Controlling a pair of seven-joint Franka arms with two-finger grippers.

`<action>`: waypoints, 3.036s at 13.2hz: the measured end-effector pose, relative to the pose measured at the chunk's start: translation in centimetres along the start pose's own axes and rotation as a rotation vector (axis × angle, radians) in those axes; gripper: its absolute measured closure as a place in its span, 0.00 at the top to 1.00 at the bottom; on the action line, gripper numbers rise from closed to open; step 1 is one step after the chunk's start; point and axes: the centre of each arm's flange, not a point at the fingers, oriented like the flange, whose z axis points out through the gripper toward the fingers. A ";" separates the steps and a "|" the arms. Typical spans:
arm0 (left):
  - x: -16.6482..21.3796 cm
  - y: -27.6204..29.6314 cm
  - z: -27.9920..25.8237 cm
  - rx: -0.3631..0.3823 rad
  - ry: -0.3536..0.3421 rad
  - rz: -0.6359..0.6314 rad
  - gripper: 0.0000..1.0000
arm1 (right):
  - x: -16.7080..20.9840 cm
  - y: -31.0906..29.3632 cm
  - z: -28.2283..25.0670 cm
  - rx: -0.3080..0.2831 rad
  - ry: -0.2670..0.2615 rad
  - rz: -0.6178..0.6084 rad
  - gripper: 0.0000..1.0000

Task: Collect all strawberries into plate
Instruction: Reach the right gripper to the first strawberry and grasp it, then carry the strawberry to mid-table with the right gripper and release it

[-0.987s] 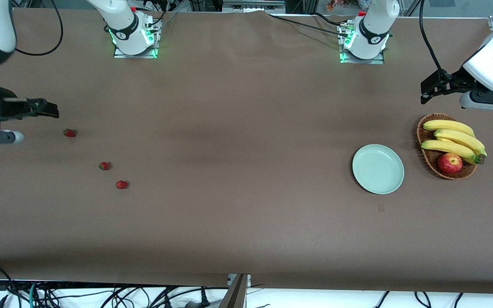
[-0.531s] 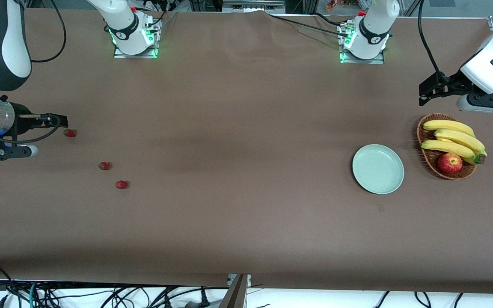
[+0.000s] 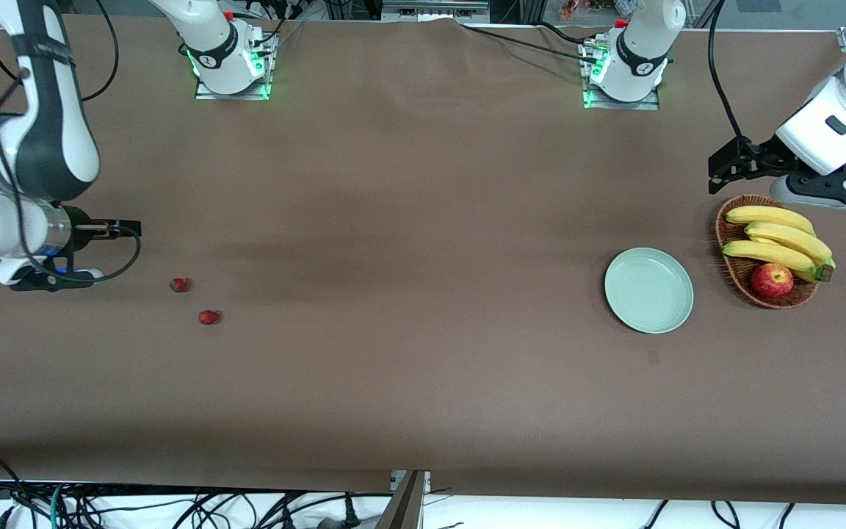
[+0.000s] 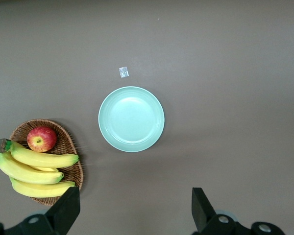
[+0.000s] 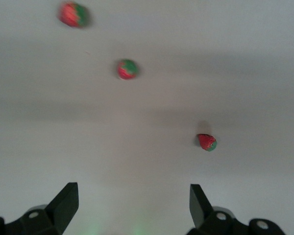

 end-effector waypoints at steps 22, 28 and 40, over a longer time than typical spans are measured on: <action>0.0 -0.2 -0.1 0.000 0.003 -0.003 1.00 | -3.3 11.2 21.9 -0.071 0.109 -0.197 0.34; 0.0 -0.2 -0.1 0.000 0.003 -0.003 1.00 | -1.6 8.2 19.3 -0.068 0.128 -0.262 0.34; 0.0 -0.2 -0.1 0.000 0.003 -0.004 1.00 | 4.1 -32.8 4.1 0.166 0.261 0.002 0.34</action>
